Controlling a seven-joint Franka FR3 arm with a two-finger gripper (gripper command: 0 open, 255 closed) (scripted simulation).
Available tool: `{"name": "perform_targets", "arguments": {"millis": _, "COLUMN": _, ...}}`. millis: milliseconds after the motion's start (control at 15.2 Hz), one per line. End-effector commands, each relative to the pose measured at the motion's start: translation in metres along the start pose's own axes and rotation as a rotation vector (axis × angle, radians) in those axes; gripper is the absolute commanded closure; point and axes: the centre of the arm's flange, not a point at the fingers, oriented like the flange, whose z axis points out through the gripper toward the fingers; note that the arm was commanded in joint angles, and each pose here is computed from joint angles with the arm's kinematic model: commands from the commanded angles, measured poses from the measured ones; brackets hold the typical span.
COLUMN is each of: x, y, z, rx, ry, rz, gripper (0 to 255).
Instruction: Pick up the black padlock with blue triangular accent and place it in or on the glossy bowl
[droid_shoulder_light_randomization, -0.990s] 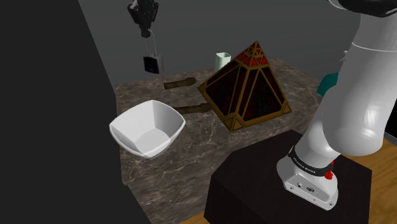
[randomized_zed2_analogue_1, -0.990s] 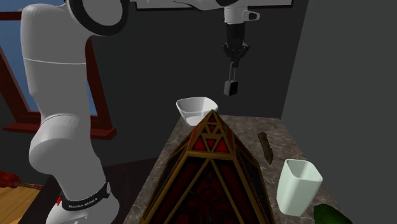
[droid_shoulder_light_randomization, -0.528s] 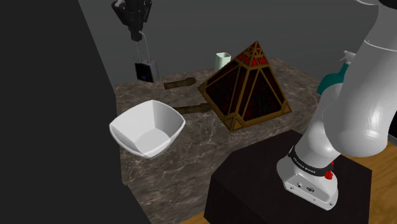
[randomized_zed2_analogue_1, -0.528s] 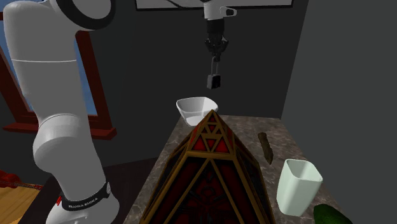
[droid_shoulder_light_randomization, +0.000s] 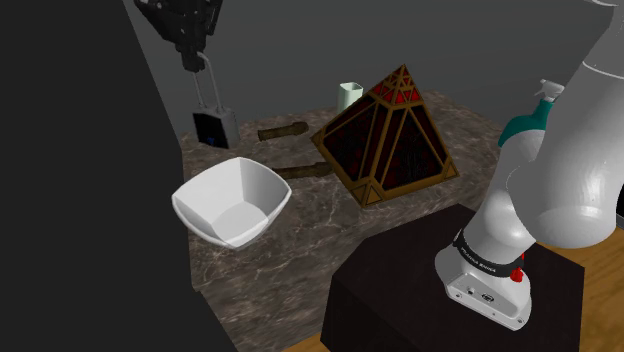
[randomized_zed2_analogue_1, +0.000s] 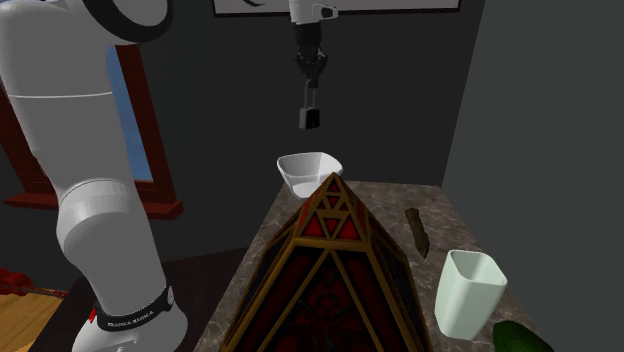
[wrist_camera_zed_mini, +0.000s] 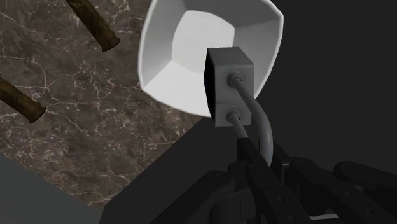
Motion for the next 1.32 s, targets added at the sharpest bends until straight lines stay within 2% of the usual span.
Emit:
{"name": "perform_targets", "arguments": {"millis": 0, "x": -0.004, "y": -0.006, "z": 0.006, "rx": 0.0, "ry": 0.0, "rz": 0.001, "gripper": 255}}
{"name": "perform_targets", "arguments": {"millis": 1254, "x": -0.019, "y": -0.004, "z": 0.105, "rx": 0.0, "ry": 0.0, "rz": 0.001, "gripper": 255}}
